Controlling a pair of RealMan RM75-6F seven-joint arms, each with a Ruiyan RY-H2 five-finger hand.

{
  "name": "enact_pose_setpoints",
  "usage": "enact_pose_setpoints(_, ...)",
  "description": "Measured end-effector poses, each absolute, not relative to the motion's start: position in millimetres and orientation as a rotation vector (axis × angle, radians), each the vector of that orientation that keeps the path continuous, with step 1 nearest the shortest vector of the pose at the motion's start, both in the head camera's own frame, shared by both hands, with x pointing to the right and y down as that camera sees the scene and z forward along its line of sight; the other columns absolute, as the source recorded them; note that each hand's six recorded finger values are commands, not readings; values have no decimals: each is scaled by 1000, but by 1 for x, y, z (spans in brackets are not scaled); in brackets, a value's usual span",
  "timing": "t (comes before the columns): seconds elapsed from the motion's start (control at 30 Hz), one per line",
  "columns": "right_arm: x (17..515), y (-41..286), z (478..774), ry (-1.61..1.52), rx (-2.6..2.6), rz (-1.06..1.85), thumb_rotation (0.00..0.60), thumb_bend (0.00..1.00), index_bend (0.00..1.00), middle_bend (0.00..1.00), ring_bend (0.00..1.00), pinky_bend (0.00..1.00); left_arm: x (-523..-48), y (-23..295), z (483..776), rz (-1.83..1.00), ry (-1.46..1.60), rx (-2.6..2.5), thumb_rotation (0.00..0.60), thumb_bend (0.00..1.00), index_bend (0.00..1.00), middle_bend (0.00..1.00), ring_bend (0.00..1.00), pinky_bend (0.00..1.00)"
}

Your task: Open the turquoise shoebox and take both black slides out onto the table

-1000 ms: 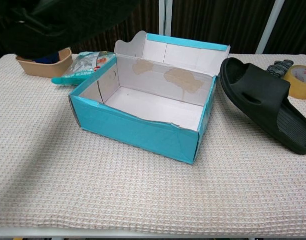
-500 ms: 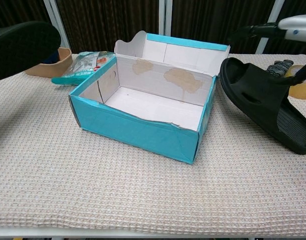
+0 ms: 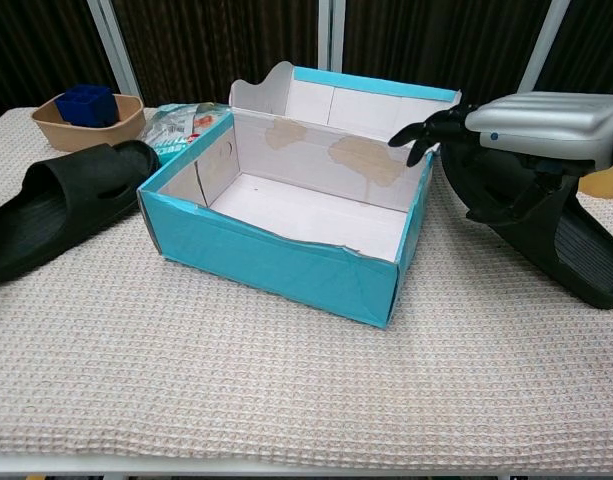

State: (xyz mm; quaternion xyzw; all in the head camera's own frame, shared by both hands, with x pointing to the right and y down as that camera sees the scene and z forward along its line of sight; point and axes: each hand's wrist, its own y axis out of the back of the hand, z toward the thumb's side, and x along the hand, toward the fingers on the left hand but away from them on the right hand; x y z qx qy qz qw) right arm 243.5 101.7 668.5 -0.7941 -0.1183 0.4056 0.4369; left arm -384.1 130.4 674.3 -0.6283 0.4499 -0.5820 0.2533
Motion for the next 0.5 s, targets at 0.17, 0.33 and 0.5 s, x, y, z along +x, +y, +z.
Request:
enact_pose_setpoints(0.17,278,98,673,-363,-1948,1117,600,248,0,179,0,0,-392,129,654,-1500,1299,-1665,600,38,147,228,117,266)
enact_pose_setpoints(0.33,305,99,677,-401,-1940,1191,600,248,0,165,0,0,-407,130,645,-1491,1349,-1633,600,37,147,228,117,265)
enact_pose_setpoints(0.5,315,95,664,-500,-1936,1160,600,248,0,137,0,0,-421,131,632,-1494,1351,-1585,600,37,147,227,117,251)
